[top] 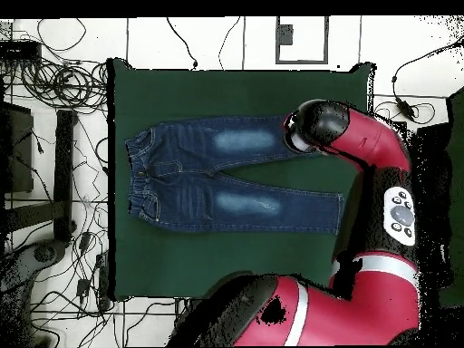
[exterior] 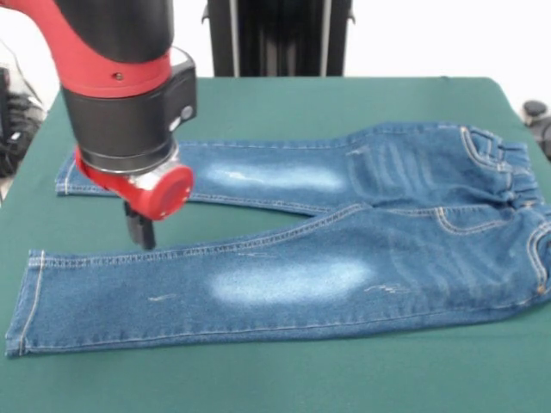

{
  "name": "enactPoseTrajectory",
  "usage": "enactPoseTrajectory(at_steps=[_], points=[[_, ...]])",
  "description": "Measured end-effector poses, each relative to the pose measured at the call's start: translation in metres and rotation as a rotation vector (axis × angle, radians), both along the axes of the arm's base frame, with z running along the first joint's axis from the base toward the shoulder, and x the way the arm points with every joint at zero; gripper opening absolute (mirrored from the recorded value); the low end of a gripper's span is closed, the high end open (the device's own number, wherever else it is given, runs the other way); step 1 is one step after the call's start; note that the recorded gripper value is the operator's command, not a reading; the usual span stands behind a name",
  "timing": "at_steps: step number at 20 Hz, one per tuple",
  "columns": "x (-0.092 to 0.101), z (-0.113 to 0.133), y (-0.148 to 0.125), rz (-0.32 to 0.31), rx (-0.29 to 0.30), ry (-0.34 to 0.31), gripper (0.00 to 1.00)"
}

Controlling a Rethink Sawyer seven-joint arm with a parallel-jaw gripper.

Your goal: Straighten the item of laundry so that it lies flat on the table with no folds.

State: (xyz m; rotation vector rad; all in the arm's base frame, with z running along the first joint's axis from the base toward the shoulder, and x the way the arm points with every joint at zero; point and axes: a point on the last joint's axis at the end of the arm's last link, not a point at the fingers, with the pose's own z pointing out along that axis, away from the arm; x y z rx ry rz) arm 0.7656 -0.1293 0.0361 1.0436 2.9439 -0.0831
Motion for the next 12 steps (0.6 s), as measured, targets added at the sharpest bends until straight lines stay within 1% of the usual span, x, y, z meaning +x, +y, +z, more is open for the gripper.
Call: enactPoseTrajectory(at_steps=[3, 7, 8, 12], points=[[0.010, 0.004, -0.014, -0.007, -0.018, -0.034, 0.00], [0.019, 0.010, -0.019, -0.005, -0.032, -0.057, 0.00], [0.026, 0.015, -0.019, -0.001, -0.039, -0.073, 0.00], [0.038, 0.025, -0.019, 0.007, -0.052, -0.102, 0.00]])
